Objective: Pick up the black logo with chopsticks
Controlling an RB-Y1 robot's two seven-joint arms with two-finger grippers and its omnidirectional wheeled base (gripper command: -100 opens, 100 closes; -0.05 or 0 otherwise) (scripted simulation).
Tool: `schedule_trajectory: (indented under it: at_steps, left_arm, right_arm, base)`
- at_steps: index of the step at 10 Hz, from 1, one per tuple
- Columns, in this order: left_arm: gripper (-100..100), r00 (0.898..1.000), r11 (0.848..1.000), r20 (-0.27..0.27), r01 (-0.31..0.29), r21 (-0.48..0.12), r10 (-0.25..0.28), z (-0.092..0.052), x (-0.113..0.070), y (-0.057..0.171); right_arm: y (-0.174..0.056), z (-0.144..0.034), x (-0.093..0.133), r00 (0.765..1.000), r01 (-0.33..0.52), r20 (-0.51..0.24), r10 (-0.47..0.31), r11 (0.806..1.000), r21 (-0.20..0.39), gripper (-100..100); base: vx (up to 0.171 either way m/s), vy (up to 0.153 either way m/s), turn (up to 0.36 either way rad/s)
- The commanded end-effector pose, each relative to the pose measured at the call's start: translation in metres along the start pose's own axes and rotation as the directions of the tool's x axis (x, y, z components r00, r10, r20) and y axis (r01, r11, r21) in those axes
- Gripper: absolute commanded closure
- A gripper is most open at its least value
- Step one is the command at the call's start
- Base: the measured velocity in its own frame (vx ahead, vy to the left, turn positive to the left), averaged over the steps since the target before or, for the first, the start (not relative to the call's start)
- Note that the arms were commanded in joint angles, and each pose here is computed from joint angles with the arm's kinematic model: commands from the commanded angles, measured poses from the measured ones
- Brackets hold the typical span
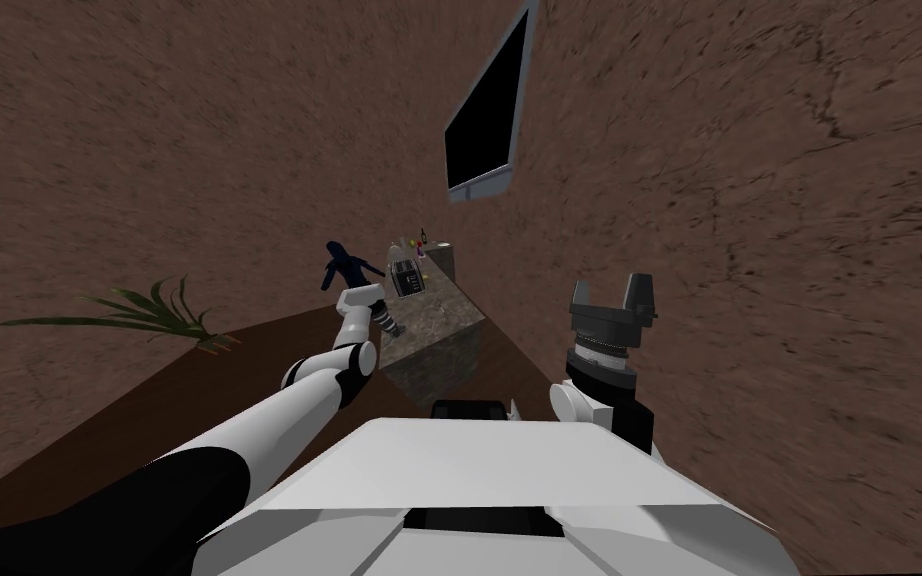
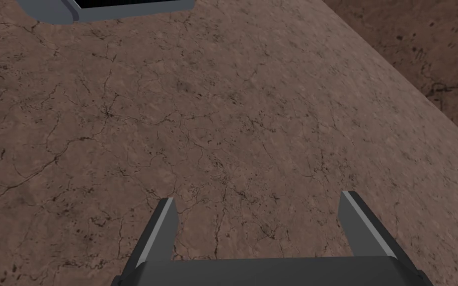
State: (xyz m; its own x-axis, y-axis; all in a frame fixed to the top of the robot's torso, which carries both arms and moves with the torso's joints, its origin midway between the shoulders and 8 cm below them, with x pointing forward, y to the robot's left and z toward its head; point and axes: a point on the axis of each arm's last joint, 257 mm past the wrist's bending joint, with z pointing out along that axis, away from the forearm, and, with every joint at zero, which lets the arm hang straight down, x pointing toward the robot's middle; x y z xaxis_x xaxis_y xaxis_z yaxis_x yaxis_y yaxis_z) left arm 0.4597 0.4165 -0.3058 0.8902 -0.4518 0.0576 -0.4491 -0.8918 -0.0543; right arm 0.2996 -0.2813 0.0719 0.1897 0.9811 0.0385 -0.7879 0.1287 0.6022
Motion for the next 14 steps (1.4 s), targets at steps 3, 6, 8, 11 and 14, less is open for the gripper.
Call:
schedule_trajectory:
  at_steps: [3,6,8,11,14]
  left_arm:
    - [-100,1.000,1.000,0.025,-0.007,-0.020,0.007,0.010,-0.006,0.009]
    - [-100,0.999,0.999,0.042,-0.009,-0.034,0.011,0.018,-0.011,0.015]
    - [-100,0.999,0.999,0.050,-0.010,-0.042,0.012,0.023,-0.014,0.019]
    - [-100,0.999,0.999,0.051,-0.017,-0.043,0.019,0.041,-0.018,0.022]
    - [100,0.999,0.999,0.050,-0.018,-0.041,0.020,0.043,-0.019,0.023]
  right_arm:
    - [0.000,0.000,0.000,1.000,0.000,0.000,0.000,1.000,0.000,0]
    - [0.000,0.000,0.000,1.000,0.000,0.000,0.000,1.000,0.000,0]
    - [0.000,0.000,0.000,1.000,0.000,0.000,0.000,1.000,0.000,0]
    - [0.000,0.000,0.000,1.000,0.000,0.000,0.000,1.000,0.000,0]
    - [0.000,0.000,0.000,1.000,0.000,0.000,0.000,1.000,0.000,0]
  base:
    - [0.024,0.007,0.006]
    - [0.026,0.013,-0.005]
    - [0.001,-0.007,0.047]
    - [0.000,-0.002,0.005]
    - [0.001,-0.002,0.006]
